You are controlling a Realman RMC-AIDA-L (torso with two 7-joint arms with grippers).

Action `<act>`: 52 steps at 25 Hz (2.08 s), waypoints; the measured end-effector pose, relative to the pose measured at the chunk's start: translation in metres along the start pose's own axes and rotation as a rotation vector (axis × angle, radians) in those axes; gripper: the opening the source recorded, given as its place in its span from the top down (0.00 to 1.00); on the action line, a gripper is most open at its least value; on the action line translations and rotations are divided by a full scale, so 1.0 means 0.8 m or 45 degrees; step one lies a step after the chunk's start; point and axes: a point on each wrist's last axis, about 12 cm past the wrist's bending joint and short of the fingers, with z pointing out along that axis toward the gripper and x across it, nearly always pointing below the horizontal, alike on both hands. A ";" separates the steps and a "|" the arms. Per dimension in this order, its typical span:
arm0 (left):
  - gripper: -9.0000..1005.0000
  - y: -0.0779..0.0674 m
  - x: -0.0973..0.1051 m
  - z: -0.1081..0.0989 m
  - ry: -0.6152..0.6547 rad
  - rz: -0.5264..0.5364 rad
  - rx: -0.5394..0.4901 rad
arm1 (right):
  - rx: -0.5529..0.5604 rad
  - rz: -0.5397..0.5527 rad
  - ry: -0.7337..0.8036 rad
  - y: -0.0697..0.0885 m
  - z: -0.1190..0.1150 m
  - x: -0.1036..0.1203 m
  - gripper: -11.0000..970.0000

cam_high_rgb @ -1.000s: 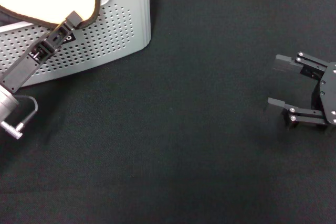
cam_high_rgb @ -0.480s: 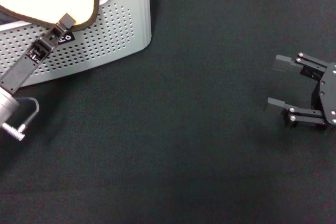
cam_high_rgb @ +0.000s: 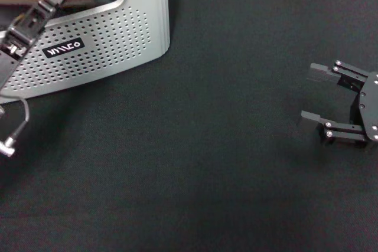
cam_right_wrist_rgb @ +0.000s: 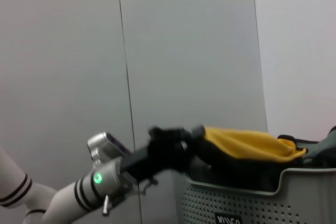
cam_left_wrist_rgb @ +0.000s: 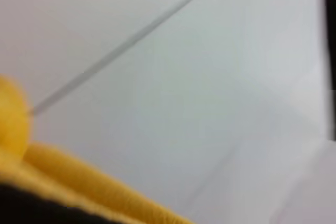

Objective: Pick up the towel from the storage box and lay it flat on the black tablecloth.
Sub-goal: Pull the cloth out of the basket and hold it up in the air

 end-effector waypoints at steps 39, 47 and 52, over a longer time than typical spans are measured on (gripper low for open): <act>0.97 -0.073 0.003 0.098 0.149 0.030 0.821 | -0.193 -0.085 -0.048 -0.008 0.083 -0.011 0.13; 0.97 -0.070 0.008 0.096 0.144 0.049 0.797 | -0.216 -0.104 -0.069 -0.006 0.087 -0.015 0.13; 0.97 -0.071 0.011 0.097 0.154 0.038 0.805 | -0.166 -0.111 -0.037 -0.011 0.088 -0.010 0.13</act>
